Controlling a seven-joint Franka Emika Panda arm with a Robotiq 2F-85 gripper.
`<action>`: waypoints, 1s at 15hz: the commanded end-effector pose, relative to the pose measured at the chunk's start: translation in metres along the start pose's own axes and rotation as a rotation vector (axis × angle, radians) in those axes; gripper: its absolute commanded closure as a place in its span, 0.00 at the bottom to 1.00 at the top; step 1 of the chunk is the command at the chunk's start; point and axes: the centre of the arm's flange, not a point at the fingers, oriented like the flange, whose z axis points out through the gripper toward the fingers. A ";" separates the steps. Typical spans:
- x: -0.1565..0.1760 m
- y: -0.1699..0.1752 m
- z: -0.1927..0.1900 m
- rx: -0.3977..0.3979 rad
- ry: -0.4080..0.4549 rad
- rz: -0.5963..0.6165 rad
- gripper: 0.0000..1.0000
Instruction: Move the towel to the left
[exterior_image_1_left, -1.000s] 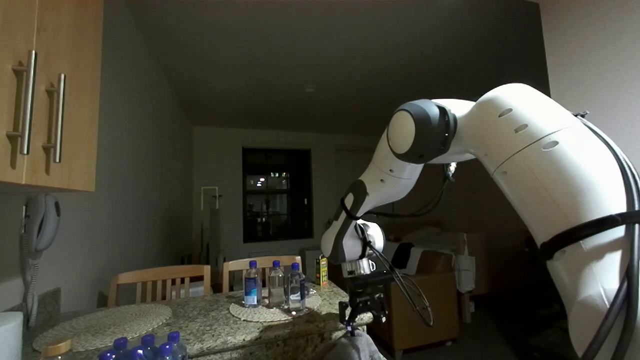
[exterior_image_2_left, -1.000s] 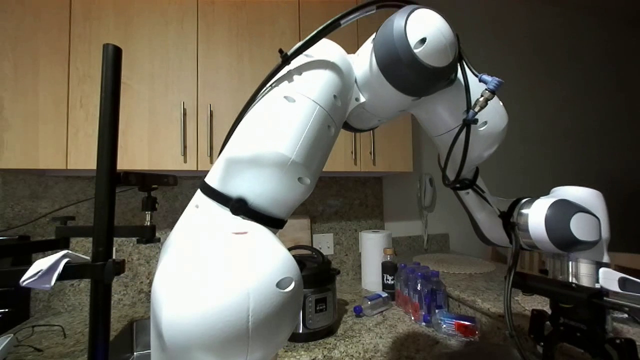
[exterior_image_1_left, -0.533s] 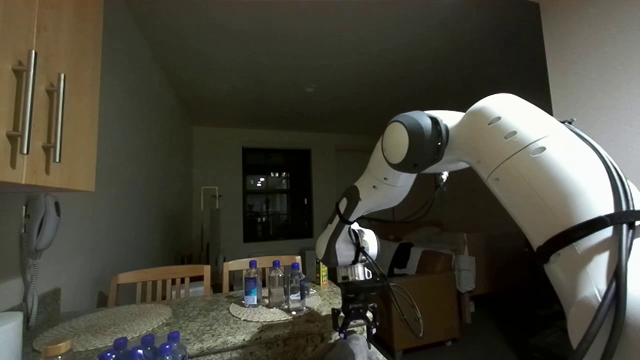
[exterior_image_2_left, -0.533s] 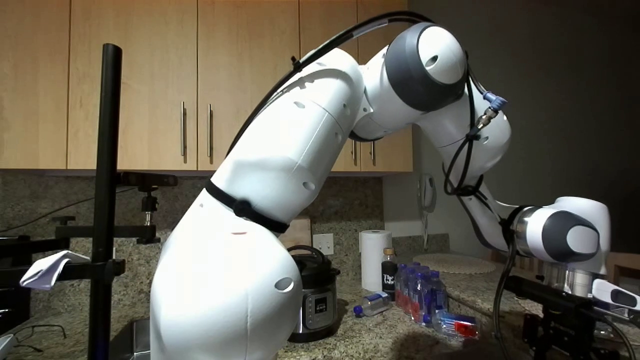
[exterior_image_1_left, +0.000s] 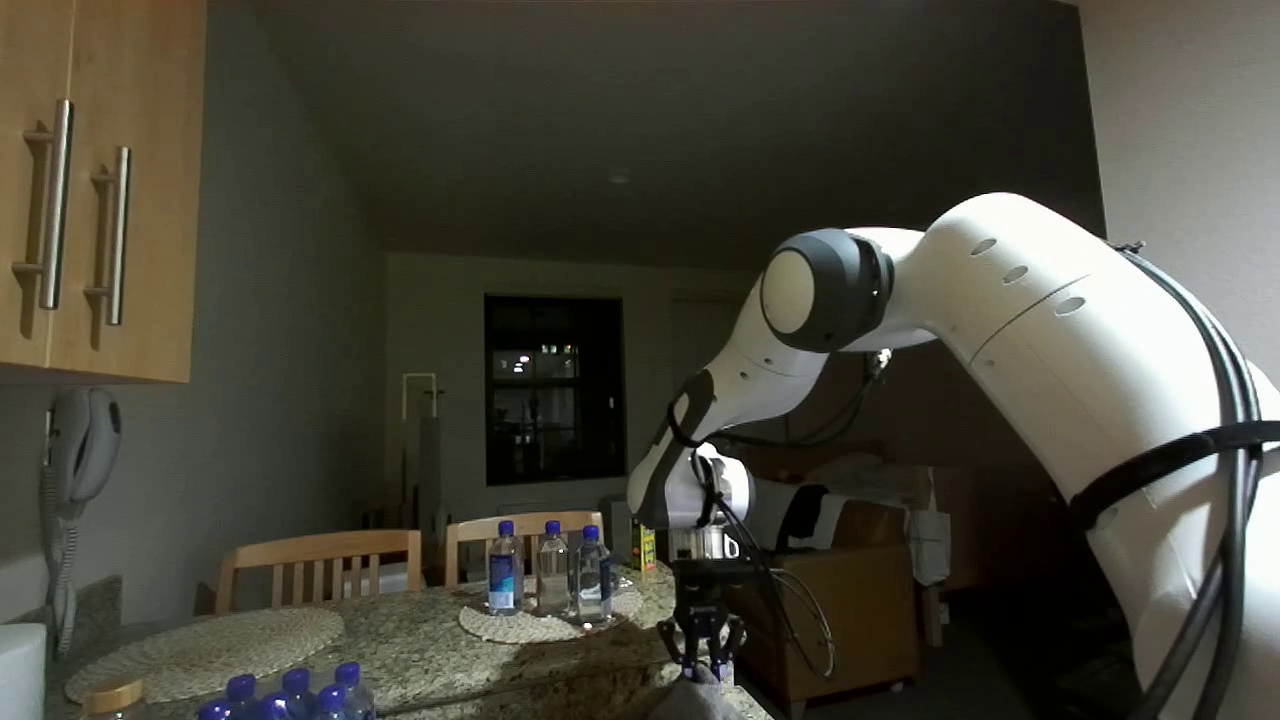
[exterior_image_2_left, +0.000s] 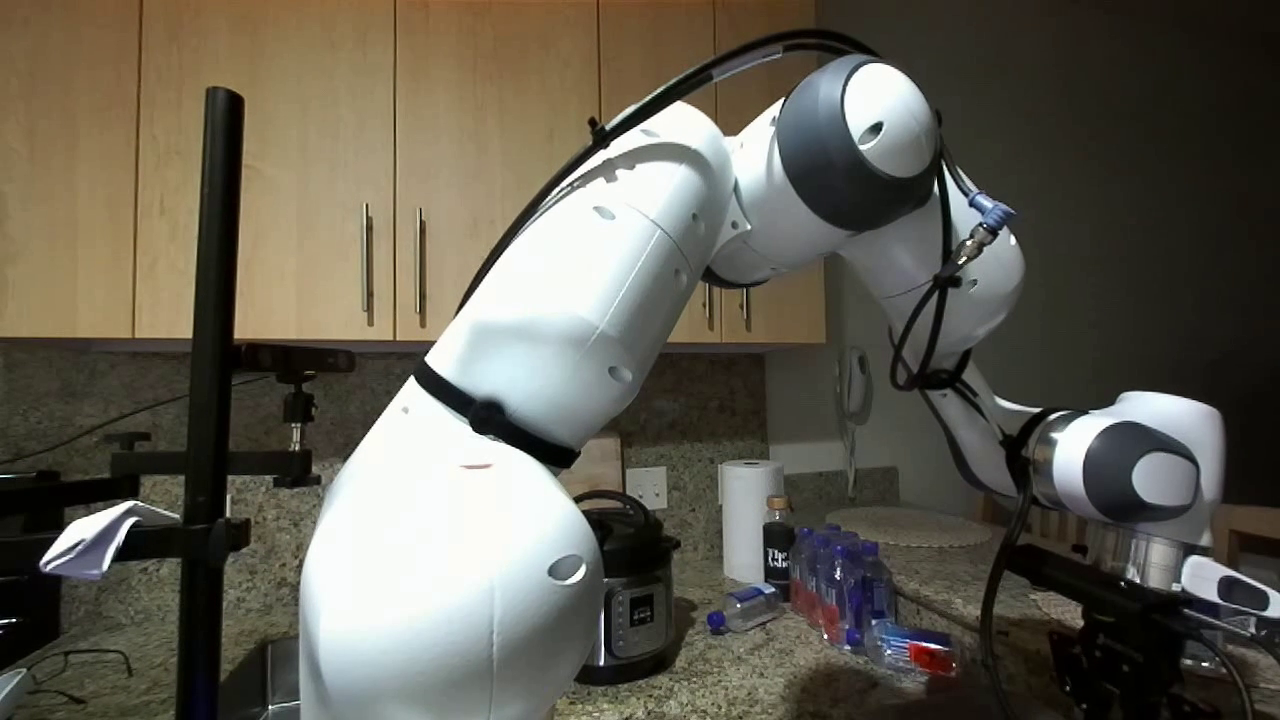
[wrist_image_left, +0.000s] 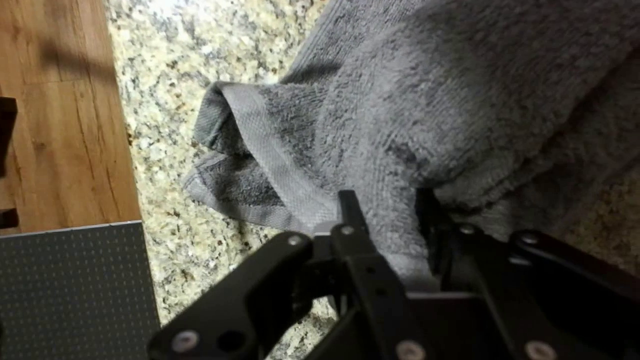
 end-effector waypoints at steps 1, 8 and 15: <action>-0.008 0.006 -0.005 0.018 -0.024 0.010 0.91; -0.023 -0.002 -0.030 0.033 0.004 -0.026 0.91; -0.044 -0.023 -0.078 0.054 0.068 -0.093 0.91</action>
